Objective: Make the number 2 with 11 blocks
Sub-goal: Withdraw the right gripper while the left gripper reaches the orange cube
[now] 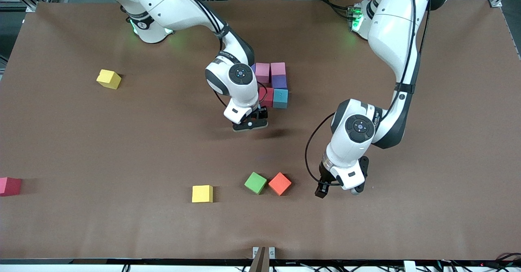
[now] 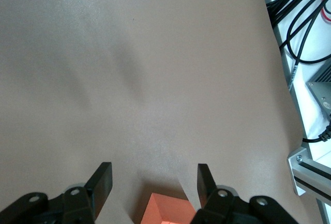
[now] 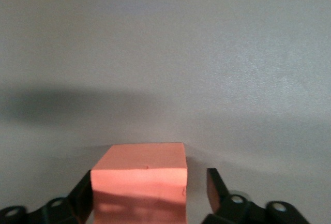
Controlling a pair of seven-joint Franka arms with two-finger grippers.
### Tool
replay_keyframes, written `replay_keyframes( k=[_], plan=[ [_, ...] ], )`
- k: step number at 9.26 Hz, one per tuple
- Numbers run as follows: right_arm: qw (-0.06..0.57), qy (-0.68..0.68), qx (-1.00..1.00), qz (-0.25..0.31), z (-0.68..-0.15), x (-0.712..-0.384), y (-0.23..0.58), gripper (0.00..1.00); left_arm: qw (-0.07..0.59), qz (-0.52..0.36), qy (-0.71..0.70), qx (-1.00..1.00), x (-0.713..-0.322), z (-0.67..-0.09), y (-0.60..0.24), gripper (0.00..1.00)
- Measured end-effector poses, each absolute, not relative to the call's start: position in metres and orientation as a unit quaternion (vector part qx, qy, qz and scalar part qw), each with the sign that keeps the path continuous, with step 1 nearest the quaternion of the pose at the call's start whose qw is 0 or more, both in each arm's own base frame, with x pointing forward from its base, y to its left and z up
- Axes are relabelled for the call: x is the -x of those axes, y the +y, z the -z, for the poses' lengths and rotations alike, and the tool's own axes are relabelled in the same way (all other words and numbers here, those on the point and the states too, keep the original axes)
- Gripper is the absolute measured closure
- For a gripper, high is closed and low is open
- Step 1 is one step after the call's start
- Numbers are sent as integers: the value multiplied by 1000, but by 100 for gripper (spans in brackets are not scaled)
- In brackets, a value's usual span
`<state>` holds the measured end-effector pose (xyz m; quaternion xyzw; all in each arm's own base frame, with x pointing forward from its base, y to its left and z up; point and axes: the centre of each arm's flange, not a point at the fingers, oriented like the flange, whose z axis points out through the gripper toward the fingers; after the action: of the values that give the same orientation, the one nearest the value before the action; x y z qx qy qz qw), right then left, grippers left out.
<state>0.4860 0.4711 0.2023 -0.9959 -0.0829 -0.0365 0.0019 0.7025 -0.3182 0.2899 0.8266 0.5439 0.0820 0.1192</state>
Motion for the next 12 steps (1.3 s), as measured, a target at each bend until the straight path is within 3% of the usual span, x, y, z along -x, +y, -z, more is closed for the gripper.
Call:
replay_keyframes(
  k=[3,7,12],
  plan=[
    [2,-81,996,45,-207,-496,466,0,120,-79,556,-818,-701,-288,-322,25],
    [-16,-60,997,47,-271,-532,470,0,129,-62,646,-750,-697,-287,-330,25],
    [-48,-125,991,28,-310,-571,439,0,158,-9,746,-647,-694,-280,-341,25]
  ],
)
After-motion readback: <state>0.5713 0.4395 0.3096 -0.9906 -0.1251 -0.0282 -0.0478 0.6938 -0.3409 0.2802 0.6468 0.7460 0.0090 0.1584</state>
